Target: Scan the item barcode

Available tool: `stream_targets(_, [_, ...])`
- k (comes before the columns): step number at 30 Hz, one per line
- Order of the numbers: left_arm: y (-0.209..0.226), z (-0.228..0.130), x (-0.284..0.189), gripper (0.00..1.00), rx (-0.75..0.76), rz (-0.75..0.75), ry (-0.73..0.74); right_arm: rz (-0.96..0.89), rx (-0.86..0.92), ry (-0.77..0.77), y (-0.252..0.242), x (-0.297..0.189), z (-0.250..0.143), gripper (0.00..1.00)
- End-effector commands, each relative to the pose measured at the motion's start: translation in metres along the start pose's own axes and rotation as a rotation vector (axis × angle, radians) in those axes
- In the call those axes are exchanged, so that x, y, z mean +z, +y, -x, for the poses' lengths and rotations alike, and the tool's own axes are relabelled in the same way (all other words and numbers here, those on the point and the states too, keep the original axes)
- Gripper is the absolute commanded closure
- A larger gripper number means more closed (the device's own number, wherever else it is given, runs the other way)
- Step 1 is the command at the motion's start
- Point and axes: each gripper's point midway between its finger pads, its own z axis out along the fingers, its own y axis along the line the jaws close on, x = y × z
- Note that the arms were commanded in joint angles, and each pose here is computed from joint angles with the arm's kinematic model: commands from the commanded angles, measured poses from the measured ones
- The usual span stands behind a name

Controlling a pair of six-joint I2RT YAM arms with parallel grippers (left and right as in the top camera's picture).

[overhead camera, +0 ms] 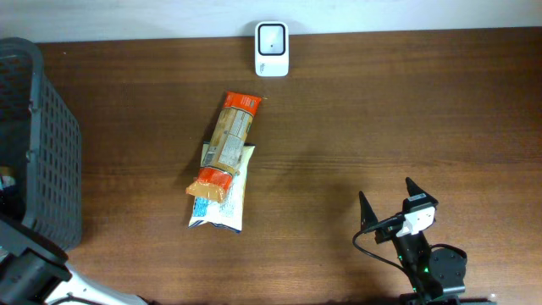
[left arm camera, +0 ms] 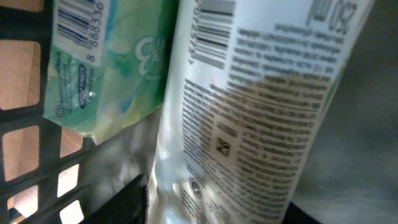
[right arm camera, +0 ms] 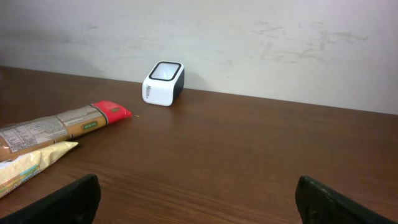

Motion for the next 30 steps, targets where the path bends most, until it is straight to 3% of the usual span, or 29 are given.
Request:
stream_targets(1, [0.002,-0.009,0.009,0.76,-0.055,0.007,0.029,-0.007,0.005,0.008,-0.001,0.0,-0.003,0.01])
stream_targets(2, [0.0,-0.008,0.009,0.88,-0.059,-0.008,0.023,-0.007,0.005,0.008,-0.001,0.0,-0.003,0.01])
stream_targets(4, [-0.007,-0.007,0.008,0.99,-0.049,-0.019,0.025,-0.007,0.005,0.008,-0.001,0.0,-0.003,0.01])
stream_targets(9, [-0.029,0.023,-0.031,1.0,-0.017,-0.011,-0.069,-0.007,0.005,0.008,-0.001,0.0,-0.003,0.01])
stream_targets(11, [-0.025,0.053,-0.079,1.0,-0.065,0.012,-0.198,-0.007,0.005,0.008,-0.001,0.0,-0.003,0.01])
stream_targets(13, [-0.008,0.086,-0.163,1.0,-0.142,0.041,-0.402,-0.007,0.005,0.008,-0.001,0.0,-0.003,0.01])
stream_targets(16, [0.012,0.104,-0.28,1.0,-0.209,0.07,-0.673,-0.007,0.005,0.008,-0.001,0.0,-0.003,0.01])
stream_targets(19, [-0.001,0.087,-0.389,1.0,-0.263,0.002,-0.921,-0.007,0.005,0.008,-0.001,0.0,-0.003,0.01])
stream_targets(21, [-0.056,0.067,-0.438,1.0,-0.13,-0.178,-1.018,-0.007,0.005,0.008,-0.001,0.0,-0.003,0.01])
stream_targets(24, [-0.179,0.03,-0.431,1.0,0.124,-0.476,-0.866,-0.007,0.005,0.008,-0.001,0.0,-0.003,0.01])
stream_targets(28, [-0.299,-0.003,-0.329,1.0,0.377,-0.52,-0.549,-0.007,0.005,0.008,-0.001,0.0,-0.003,0.01])
stream_targets(30, [-0.34,-0.02,-0.26,1.0,0.407,-0.505,-0.377,-0.007,0.005,0.008,-0.001,0.0,-0.003,0.01])
